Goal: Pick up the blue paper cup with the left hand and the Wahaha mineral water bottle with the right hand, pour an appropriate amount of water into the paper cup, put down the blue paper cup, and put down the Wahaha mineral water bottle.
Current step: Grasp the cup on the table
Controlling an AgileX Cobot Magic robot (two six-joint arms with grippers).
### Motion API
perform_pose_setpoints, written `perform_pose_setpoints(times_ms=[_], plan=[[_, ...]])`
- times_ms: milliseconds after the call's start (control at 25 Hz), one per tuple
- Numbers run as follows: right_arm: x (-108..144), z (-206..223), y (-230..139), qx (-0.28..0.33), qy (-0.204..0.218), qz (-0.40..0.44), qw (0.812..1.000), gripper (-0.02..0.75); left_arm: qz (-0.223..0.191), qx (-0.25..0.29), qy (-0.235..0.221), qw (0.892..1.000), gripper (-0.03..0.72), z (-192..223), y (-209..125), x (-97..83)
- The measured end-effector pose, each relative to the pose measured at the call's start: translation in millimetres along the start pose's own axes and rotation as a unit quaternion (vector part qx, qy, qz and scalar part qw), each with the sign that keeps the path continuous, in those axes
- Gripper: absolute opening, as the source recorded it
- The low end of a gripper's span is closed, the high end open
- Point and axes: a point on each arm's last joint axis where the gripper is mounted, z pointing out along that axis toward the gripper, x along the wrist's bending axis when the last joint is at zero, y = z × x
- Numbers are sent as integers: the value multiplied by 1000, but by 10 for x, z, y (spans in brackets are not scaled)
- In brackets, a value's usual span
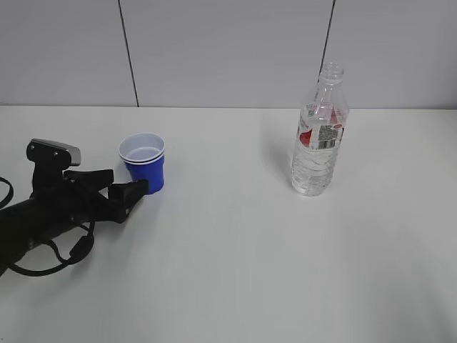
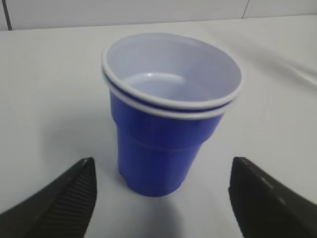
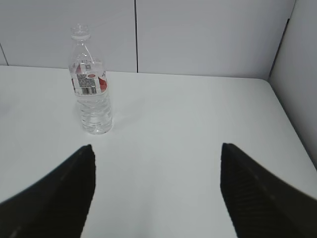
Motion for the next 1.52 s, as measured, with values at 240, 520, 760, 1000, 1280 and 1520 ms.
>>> perform_pose_setpoints(times_ms=[240,520,760,1000,1280,1520], plan=[[0,0,1,0,0,0,1000,587,5,1,-12,1000,617,148,-60,-43],[0,0,1,0,0,0,1000,587,-8,-7,15,1000,611,189,-62,-52],[0,0,1,0,0,0,1000,587,-13,-11,24,1000,607,248,-72,-38],[0,0,1,0,0,0,1000,587,-9,-18,17,1000,602,295,-41,-73],[0,0,1,0,0,0,1000,587,-9,-21,18,1000,592,310,-34,-68],[0,0,1,0,0,0,1000,587,-9,-18,18,1000,589,390,-96,-40]])
